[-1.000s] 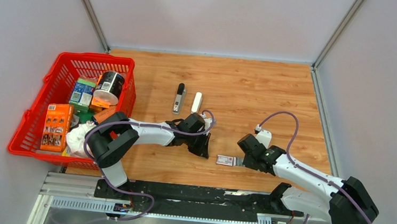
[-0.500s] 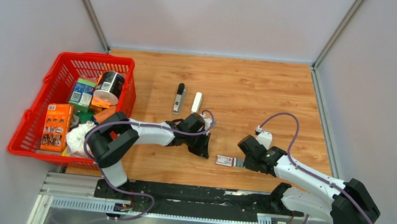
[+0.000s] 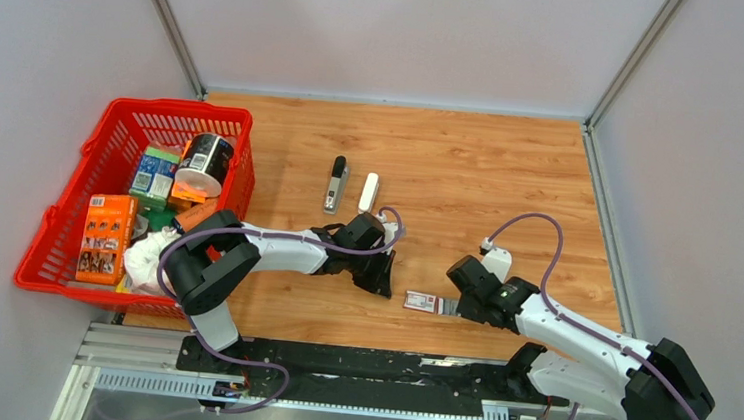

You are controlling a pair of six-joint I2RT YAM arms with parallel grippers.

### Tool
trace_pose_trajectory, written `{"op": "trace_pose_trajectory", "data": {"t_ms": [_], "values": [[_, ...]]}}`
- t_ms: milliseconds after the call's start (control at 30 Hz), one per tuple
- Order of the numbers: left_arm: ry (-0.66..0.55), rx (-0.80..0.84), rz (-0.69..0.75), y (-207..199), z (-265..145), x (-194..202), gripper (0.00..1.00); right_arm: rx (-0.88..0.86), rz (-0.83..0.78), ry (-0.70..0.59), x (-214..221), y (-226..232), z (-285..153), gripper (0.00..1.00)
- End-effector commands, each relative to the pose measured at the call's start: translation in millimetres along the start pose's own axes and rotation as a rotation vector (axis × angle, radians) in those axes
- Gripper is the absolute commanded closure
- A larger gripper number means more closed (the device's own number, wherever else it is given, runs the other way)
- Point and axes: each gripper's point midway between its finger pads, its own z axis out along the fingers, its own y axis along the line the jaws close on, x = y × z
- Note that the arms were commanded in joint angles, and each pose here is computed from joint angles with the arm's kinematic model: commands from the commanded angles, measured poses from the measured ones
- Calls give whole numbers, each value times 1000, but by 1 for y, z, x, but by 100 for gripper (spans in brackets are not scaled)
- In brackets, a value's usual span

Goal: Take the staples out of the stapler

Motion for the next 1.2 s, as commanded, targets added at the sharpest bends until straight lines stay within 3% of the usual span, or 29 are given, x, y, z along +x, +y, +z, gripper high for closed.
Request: {"op": "trace_pose_trajectory", "data": {"t_ms": [0,1167], "values": [[-19,16,7,-8,3,-6,100,-20,21,5,1,8,1,100],[6,26,20,-15,12,-1,100,-99,35,7,-2,42,1,100]]}}
